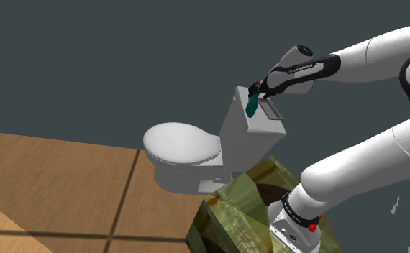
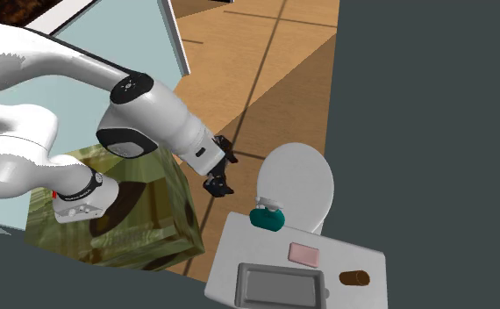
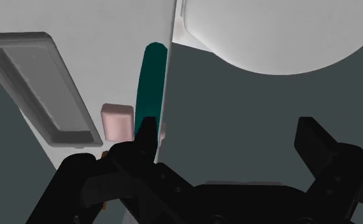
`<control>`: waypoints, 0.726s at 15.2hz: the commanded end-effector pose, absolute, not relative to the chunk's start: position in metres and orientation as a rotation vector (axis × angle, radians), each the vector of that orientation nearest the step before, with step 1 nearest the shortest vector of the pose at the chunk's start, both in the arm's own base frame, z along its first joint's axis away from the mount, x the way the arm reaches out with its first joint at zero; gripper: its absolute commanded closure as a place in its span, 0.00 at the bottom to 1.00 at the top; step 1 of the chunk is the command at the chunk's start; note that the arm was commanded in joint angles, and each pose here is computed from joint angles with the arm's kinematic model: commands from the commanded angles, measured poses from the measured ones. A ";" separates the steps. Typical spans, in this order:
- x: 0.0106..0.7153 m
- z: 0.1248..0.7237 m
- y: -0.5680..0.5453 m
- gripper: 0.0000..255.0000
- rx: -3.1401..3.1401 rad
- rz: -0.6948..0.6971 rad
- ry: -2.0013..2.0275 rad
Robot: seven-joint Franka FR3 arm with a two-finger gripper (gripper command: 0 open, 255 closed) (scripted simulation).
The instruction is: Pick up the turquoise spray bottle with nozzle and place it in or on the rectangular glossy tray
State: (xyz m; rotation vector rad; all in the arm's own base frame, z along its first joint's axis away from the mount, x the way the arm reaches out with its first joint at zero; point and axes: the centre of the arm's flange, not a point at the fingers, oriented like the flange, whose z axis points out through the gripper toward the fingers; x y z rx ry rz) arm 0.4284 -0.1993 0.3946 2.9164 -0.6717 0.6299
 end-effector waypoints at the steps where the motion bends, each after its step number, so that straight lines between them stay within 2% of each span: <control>1: 0.437 0.382 -0.217 0.00 2.881 0.658 -0.721; 11: 0.464 0.320 -0.281 0.00 2.765 0.731 -0.876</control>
